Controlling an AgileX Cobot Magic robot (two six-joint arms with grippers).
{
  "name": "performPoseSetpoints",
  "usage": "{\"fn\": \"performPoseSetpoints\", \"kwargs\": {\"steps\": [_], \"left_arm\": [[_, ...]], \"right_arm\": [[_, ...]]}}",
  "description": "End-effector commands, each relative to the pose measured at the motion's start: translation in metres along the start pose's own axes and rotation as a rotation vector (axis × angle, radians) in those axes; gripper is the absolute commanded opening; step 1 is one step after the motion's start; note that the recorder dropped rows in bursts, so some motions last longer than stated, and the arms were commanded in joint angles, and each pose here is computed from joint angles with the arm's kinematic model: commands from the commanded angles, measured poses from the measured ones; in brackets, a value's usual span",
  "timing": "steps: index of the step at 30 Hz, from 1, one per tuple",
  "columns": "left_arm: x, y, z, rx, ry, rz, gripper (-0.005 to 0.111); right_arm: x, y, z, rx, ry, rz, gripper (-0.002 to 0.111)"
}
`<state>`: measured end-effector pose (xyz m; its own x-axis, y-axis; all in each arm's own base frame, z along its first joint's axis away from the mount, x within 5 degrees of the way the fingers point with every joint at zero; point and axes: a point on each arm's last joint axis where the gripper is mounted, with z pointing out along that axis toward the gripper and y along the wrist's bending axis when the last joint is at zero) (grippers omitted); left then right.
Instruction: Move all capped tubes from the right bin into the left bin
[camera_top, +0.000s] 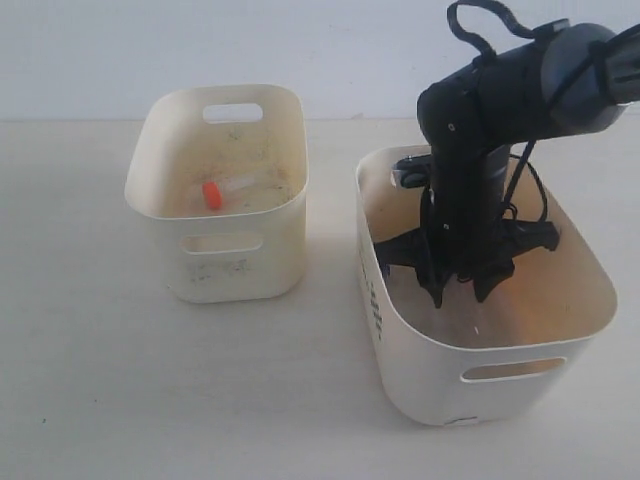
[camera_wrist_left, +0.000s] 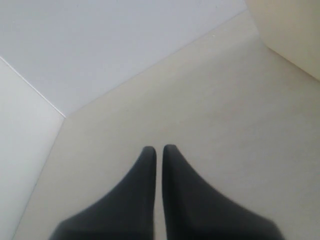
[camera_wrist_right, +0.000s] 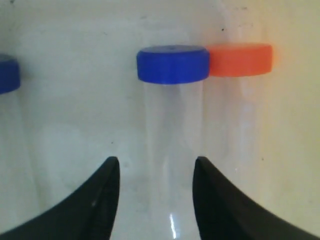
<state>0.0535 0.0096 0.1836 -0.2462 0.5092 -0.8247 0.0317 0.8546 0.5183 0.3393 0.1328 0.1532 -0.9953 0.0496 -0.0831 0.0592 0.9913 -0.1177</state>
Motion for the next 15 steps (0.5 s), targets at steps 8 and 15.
{"fn": "performPoseSetpoints", "kwargs": {"steps": [8,15], "left_arm": [[-0.001,0.001,0.0,0.001,-0.006,-0.004,0.004],[-0.001,0.001,0.0,0.001,-0.006,-0.004,0.004]], "right_arm": [[0.001,0.006,0.03,0.026,0.068,-0.004,0.044],[0.002,0.007,0.028,0.008,0.071,0.011,0.0]]}}
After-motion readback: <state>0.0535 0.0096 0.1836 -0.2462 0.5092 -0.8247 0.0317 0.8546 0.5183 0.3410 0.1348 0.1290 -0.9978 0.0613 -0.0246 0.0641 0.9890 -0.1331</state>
